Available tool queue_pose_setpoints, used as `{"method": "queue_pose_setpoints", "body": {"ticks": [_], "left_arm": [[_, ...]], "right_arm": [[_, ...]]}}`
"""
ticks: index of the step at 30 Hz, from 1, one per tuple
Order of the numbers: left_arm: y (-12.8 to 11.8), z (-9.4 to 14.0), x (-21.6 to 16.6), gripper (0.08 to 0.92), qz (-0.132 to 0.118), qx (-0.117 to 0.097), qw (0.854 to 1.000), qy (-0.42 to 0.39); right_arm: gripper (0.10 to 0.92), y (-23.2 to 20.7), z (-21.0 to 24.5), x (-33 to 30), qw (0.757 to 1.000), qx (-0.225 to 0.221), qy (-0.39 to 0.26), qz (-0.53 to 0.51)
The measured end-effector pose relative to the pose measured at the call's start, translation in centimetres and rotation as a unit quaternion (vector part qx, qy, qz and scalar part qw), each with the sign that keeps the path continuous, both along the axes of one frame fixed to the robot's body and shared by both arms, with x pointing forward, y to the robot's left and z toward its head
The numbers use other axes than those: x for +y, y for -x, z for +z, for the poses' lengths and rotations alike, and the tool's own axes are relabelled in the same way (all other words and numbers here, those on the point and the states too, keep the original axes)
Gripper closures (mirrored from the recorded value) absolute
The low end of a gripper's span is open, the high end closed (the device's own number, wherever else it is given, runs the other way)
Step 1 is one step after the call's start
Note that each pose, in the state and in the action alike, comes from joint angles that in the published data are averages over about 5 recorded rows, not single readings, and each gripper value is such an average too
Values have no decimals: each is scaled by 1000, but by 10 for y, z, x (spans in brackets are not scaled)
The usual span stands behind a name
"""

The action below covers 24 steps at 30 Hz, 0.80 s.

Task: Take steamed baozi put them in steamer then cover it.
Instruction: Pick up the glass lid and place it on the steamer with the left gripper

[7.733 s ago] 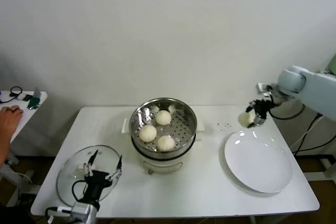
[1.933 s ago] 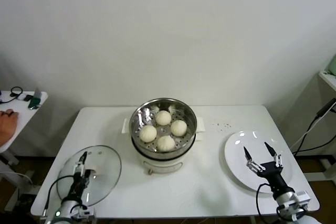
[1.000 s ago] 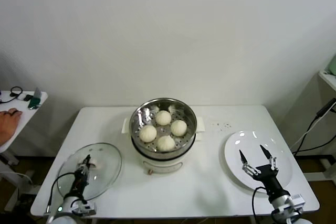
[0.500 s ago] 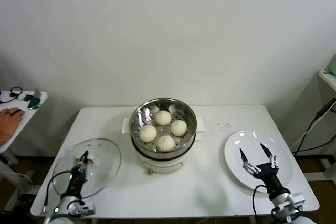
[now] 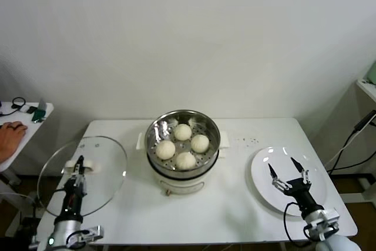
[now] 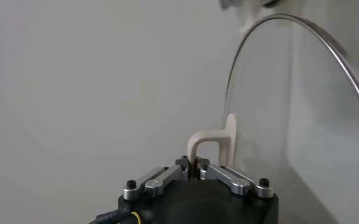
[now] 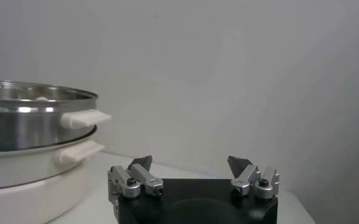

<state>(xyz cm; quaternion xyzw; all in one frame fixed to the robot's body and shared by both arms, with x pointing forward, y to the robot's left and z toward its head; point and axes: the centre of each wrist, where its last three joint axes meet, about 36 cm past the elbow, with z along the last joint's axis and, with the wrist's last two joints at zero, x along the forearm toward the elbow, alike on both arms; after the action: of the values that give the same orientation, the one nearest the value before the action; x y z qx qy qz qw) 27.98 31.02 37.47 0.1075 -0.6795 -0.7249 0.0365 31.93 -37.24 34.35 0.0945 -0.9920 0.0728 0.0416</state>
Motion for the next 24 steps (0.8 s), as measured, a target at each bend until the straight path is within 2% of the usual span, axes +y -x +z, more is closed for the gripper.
{"method": "queue_pose_setpoints", "body": {"ticks": [5, 10, 19, 24], "left_arm": [[-4, 26, -13, 857, -2, -23, 1000, -7], [-15, 44, -29, 857, -18, -31, 999, -7], [-43, 64, -74, 857, -60, -23, 998, 12], [-64, 71, -105, 857, -77, -12, 997, 26]], "right_arm": [[200, -10, -1, -5, 1000, 3, 9, 2], [200, -21, -3, -7, 1000, 5, 19, 3], [200, -39, -7, -2, 999, 9, 30, 5], [200, -46, -9, 1, 999, 9, 35, 4]]}}
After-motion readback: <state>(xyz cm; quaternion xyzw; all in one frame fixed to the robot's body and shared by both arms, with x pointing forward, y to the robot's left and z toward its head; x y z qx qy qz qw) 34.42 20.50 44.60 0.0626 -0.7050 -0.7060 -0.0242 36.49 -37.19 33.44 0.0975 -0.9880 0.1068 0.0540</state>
